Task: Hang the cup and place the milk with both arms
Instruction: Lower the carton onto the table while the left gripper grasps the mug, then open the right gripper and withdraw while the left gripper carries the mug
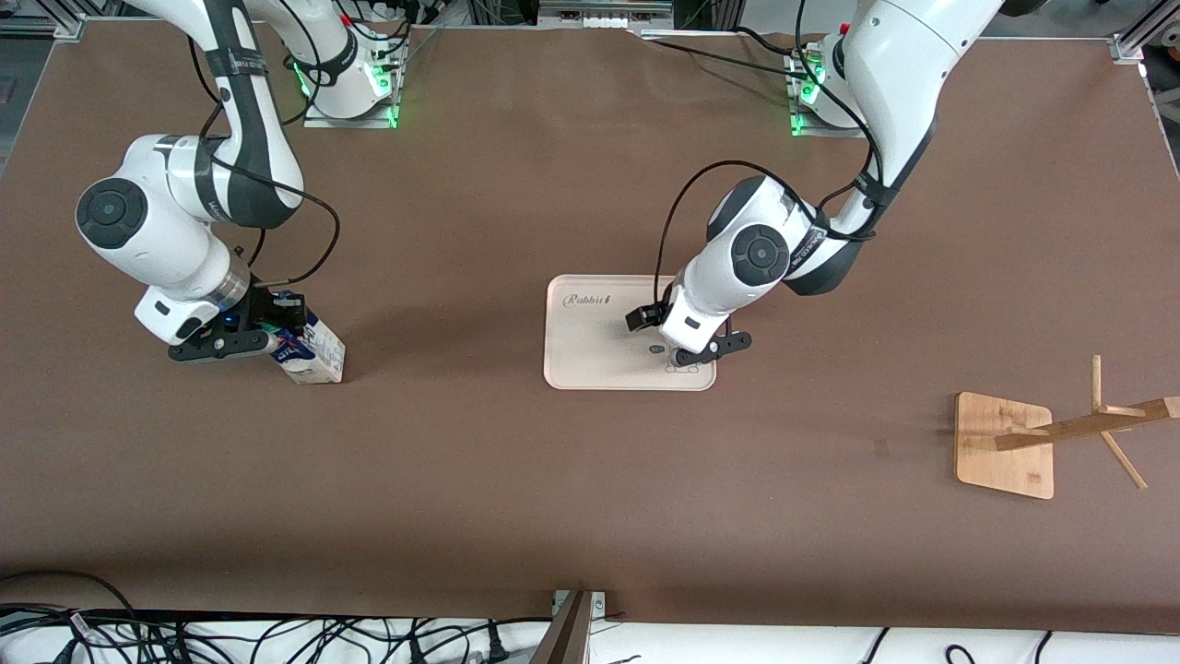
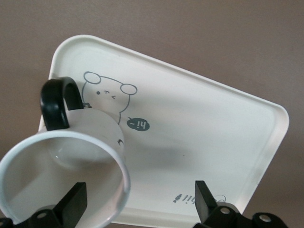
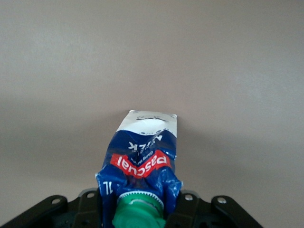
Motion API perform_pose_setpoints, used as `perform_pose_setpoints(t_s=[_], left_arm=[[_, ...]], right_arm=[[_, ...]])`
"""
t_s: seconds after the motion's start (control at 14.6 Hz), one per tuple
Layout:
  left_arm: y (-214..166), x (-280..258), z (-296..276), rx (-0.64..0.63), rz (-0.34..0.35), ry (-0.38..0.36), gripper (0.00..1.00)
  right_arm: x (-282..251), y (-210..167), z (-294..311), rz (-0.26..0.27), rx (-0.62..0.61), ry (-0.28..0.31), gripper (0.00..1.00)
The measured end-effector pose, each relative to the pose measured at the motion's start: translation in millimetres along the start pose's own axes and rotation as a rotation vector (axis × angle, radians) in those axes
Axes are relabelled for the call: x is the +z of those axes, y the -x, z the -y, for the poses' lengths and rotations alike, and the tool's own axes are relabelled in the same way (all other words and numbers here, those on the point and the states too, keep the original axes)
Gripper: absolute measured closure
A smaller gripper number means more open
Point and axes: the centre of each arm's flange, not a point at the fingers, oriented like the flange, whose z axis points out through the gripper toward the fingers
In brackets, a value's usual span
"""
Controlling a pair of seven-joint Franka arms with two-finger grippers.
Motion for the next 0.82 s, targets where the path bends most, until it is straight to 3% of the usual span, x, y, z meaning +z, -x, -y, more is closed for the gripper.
perform_pose_setpoints(t_s=[0.21, 0.27, 0.62, 0.82], left_arm=[[-13, 5, 14, -0.003, -0.009, -0.016, 0.04], [-17, 5, 17, 0.010, -0.012, -0.017, 0.12], [-20, 3, 17, 0.036, -0.018, -0.015, 0.63], [-19, 0, 15, 0.047, -0.023, -0.009, 0.90]], right_arm=[[4, 3, 0, 0.013, -0.048, -0.004, 0.55], [4, 4, 0, 0.019, -0.057, -0.006, 0.55], [5, 6, 0, 0.035, -0.062, -0.010, 0.50], [6, 6, -2, 0.035, -0.056, -0.014, 0.27]])
